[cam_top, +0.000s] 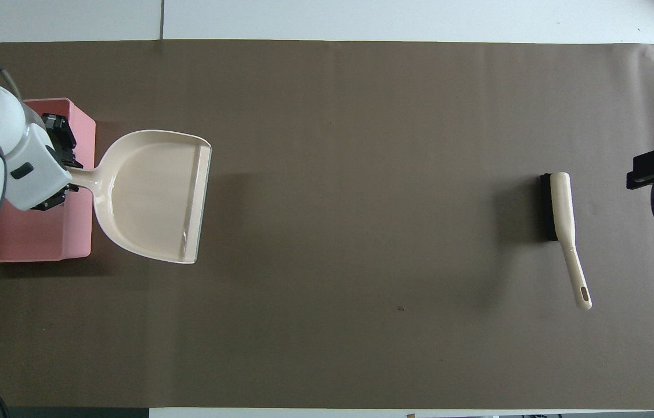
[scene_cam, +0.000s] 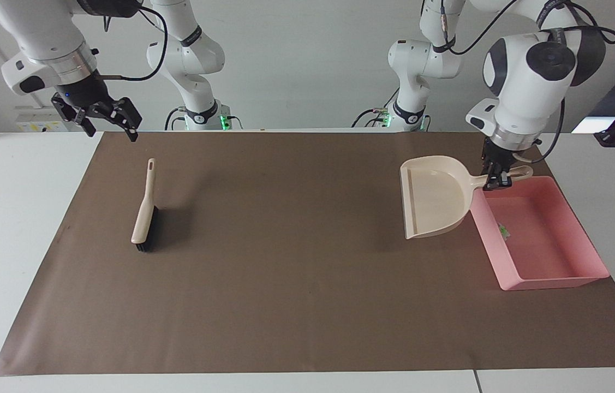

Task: Clean e-waste and dump in bin
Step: 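Lower the dustpan back onto the table with the left gripper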

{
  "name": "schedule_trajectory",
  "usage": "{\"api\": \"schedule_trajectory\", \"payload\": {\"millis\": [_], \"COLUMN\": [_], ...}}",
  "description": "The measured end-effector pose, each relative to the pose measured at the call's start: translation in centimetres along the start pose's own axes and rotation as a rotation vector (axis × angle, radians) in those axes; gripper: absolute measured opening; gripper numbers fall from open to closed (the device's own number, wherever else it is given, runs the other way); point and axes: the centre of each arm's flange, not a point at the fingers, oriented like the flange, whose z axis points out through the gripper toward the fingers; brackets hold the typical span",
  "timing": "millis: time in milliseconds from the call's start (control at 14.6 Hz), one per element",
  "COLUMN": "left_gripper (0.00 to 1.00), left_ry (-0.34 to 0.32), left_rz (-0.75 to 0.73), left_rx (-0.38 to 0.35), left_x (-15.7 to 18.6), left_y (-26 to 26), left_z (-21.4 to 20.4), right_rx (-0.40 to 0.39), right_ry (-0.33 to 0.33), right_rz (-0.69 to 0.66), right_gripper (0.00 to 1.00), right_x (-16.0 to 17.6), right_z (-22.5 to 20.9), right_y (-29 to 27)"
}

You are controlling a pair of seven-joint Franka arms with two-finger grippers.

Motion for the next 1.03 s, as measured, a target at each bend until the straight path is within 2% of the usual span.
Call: {"api": "schedule_trajectory", "payload": {"millis": [137,274,412,755,1029], "left_gripper": [0.33,0.33,0.33,0.33,0.33], "left_ry": [-0.003,-0.009,-0.014,-0.008,-0.039], "left_rz": [0.017,0.023,0.02,-0.032,-0.047], "left_rx": [0.0,-0.019,-0.031,-0.006,-0.016], "left_x": [4.6,7.0,8.4,10.5,12.4], "left_y": [0.3,0.6,0.7,1.3,1.6], "left_z": [2.5,4.9,6.8,11.0,14.4], "right_rx": [-0.001,-0.002,-0.002,-0.002,-0.001], "right_ry": [-0.009,-0.018,-0.02,-0.013,0.001], "right_rz": [0.001,0.002,-0.001,-0.044,-0.059], "right_gripper": [1.0,1.0,1.0,1.0,1.0], "right_x": [-0.1,-0.2,-0.3,-0.4,-0.2], "right_z": [0.4,0.8,0.9,0.7,0.6], "right_y": [0.0,0.1,0.0,0.0,-0.1]}}
